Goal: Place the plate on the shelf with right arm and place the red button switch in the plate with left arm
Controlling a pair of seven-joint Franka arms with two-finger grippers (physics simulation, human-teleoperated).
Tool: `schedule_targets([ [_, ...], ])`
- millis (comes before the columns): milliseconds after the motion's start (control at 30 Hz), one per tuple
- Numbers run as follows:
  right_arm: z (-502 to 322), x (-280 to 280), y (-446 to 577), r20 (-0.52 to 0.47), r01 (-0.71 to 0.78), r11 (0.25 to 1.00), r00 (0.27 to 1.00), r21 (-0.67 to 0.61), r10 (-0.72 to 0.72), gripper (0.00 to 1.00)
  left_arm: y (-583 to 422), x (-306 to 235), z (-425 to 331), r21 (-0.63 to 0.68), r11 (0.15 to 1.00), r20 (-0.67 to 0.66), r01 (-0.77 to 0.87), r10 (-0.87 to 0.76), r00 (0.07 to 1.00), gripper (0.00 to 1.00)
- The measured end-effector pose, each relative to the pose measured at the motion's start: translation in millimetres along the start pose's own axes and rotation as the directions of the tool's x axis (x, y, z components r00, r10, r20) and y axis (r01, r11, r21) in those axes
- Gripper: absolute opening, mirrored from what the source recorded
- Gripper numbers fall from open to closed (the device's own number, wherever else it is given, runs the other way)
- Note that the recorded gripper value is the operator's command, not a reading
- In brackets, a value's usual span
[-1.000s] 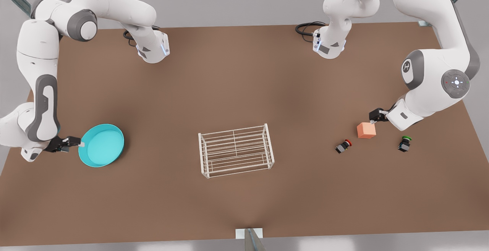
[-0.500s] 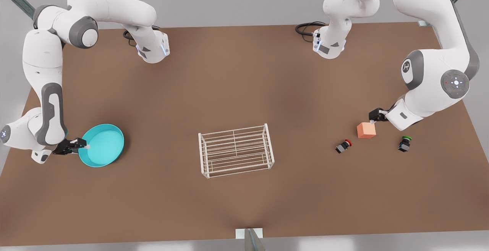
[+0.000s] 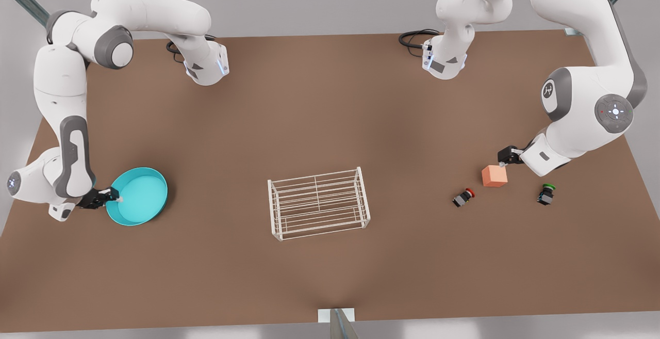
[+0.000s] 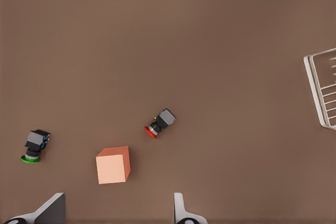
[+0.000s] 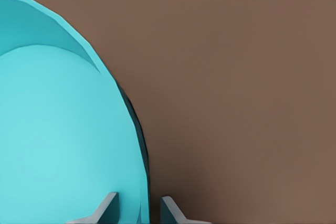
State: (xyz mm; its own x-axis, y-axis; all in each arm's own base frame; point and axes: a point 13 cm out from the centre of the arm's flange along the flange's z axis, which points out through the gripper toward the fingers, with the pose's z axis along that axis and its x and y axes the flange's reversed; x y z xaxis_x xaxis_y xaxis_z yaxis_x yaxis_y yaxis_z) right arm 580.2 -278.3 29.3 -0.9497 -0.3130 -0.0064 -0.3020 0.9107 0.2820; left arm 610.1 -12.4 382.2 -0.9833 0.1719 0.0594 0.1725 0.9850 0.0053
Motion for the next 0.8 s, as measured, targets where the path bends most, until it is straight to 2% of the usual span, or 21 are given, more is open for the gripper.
schedule_targets([
  [167, -6, -3, 0, 0.004, 0.009, 1.000, 1.000, 0.005, -0.009, 0.26, 0, 0, 0, 0.000, 1.000, -0.001, 0.000, 0.000, 1.000, 1.00],
  [433, -39, -16, 13, 0.019, 0.041, 0.999, 0.999, 0.013, -0.041, 0.24, 0, 0, 0, 0.000, 1.000, -0.002, -0.001, 0.001, 1.000, 1.00],
  [800, -113, -86, 110, 0.038, 0.186, 0.983, 0.982, -0.001, -0.185, 0.23, -4, 0, 1, 0.002, 1.000, -0.003, 0.001, -0.001, 1.000, 1.00],
])
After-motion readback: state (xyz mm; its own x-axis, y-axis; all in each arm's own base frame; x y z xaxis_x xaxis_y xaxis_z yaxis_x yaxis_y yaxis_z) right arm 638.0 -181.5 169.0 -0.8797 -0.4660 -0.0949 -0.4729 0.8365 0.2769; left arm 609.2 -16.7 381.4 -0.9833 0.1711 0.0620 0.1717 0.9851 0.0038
